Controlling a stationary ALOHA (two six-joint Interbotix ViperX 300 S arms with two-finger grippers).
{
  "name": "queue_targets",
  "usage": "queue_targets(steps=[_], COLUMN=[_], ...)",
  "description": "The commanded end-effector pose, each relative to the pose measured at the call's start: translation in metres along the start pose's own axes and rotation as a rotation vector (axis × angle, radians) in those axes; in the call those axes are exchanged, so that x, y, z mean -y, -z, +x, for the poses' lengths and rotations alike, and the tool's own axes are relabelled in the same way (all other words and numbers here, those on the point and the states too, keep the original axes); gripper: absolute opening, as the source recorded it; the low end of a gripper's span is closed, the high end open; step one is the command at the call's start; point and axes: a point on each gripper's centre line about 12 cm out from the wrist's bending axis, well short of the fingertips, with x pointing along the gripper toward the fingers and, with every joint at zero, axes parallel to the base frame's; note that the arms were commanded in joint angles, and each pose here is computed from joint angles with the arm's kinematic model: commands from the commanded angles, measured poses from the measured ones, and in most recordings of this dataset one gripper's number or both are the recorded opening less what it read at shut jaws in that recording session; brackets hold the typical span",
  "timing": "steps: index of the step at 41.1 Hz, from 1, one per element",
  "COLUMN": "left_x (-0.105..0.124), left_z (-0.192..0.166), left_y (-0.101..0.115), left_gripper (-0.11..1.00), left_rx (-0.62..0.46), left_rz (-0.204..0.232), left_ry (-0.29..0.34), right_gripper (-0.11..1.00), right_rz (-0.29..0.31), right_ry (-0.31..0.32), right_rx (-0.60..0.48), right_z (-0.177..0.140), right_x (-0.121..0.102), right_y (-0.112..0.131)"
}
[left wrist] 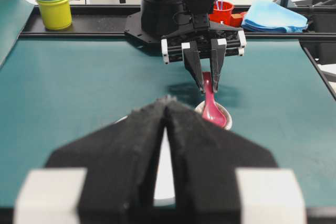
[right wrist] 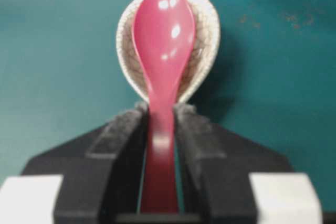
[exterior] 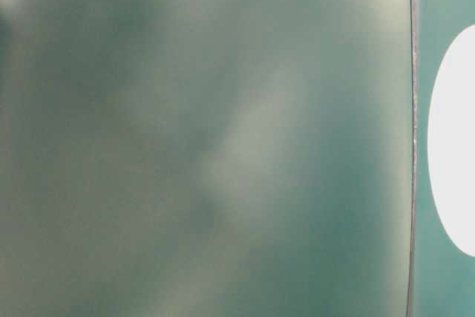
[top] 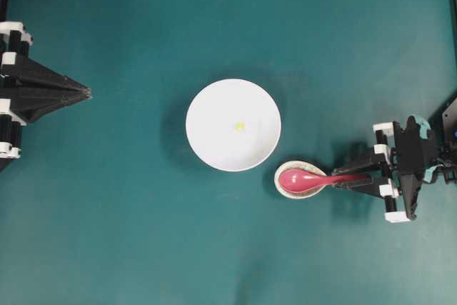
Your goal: Scoop the yellow hexagonal prism block from the bowl with a spoon using the right arm.
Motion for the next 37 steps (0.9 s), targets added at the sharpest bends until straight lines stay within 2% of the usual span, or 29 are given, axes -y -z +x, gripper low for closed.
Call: queue_targets(steps=[1,14,27,37], left_x=[0.000,0.000,0.000,0.000], left_z=[0.003,0.003,0.002,0.002], left_y=[-0.008,-0.008,-0.008,-0.008], left_gripper=[0.06,0.06,0.06,0.06], left_rx=[0.021,0.018,0.020,0.021], left_rz=[0.000,0.002,0.006,0.006], left_ry=[-0.001,-0.001,-0.002,-0.002], right_gripper=[0.26,0.25,0.25,0.25], right_rz=[0.006,0.017,0.040,0.050], right_ry=[-0.009,-0.022,-0.030,-0.015], right_rx=[0.025,0.057,0.138,0.161], right_z=[0.001,-0.002,-0.006,-0.005], right_x=[-0.003,-0.005,-0.005,-0.002], right_y=[-0.005,-0.012,-0.034,-0.052])
